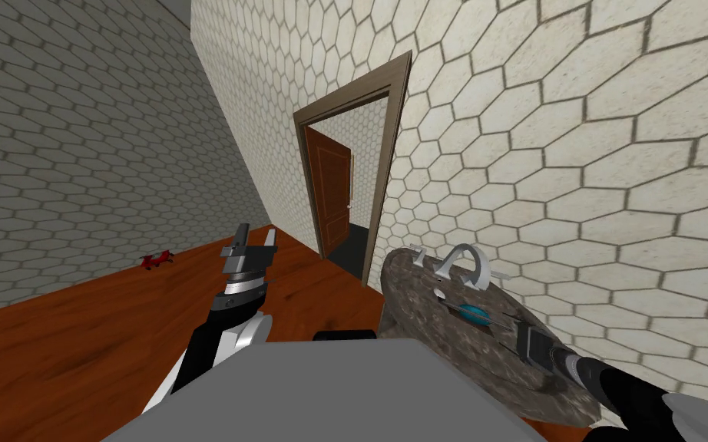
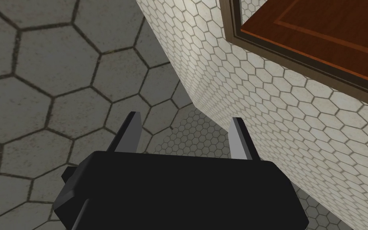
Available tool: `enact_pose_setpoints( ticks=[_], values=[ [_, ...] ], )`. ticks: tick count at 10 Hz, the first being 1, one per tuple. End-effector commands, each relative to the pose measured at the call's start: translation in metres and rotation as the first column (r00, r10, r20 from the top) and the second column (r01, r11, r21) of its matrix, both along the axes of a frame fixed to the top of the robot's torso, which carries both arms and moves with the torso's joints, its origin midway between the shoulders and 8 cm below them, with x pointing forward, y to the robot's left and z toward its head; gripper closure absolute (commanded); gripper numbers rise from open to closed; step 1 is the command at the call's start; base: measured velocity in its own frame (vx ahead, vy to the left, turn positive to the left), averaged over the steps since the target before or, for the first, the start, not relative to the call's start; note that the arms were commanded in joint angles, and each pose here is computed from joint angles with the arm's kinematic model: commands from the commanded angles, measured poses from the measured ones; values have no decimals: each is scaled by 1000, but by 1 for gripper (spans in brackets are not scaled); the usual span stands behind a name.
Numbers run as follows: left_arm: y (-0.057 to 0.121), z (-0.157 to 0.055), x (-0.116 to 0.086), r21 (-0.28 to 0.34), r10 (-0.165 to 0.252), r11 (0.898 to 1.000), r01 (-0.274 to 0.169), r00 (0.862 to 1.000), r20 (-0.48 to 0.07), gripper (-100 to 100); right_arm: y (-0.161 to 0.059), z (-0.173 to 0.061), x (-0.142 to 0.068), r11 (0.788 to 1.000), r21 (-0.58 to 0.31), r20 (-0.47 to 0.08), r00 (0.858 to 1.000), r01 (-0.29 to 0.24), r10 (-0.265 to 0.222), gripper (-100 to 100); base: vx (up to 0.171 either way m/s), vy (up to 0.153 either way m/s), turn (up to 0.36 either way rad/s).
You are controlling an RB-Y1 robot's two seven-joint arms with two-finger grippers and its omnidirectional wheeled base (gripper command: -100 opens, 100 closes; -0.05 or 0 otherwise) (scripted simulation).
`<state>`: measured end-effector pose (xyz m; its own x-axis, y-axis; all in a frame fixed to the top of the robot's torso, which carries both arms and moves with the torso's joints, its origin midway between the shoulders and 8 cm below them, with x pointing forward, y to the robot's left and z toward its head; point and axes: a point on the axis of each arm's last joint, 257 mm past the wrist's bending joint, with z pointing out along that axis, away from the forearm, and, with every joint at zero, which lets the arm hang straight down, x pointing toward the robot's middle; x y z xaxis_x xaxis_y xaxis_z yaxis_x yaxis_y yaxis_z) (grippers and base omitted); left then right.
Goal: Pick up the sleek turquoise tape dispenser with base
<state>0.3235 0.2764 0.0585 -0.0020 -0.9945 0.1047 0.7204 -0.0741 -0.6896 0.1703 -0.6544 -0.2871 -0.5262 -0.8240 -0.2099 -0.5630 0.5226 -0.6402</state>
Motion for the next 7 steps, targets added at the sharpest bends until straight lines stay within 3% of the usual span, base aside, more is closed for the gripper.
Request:
enact_pose_setpoints(
  ticks=[1, 3, 5, 6, 7],
  values=[
    [0, 0, 0, 0, 0, 1000, 0, 1000, 0, 0, -2, -1, -9, 999, -23, -33, 999, -22, 21, -100, 72, 24, 71],
    [0, 0, 0, 0, 0, 1000, 0, 1000, 0, 0, -14, -8, -37, 992, -88, -152, 985, -96, 81, -100, 102, 62, 159],
    [0, 0, 0, 0, 0, 1000, 0, 1000, 0, 0, -23, -14, -63, 979, -123, -254, 959, -163, 127, -100, 171, 74, 129],
    [0, 0, 0, 0, 0, 1000, 0, 1000, 0, 0, -23, -14, -63, 979, -123, -254, 959, -163, 127, -100, 91, 39, 37],
    [0, 0, 0, 0, 0, 1000, 0, 1000, 0, 0, -28, -19, -85, 967, -137, -332, 930, -214, 159, -100, 92, 46, 135]
  ],
)
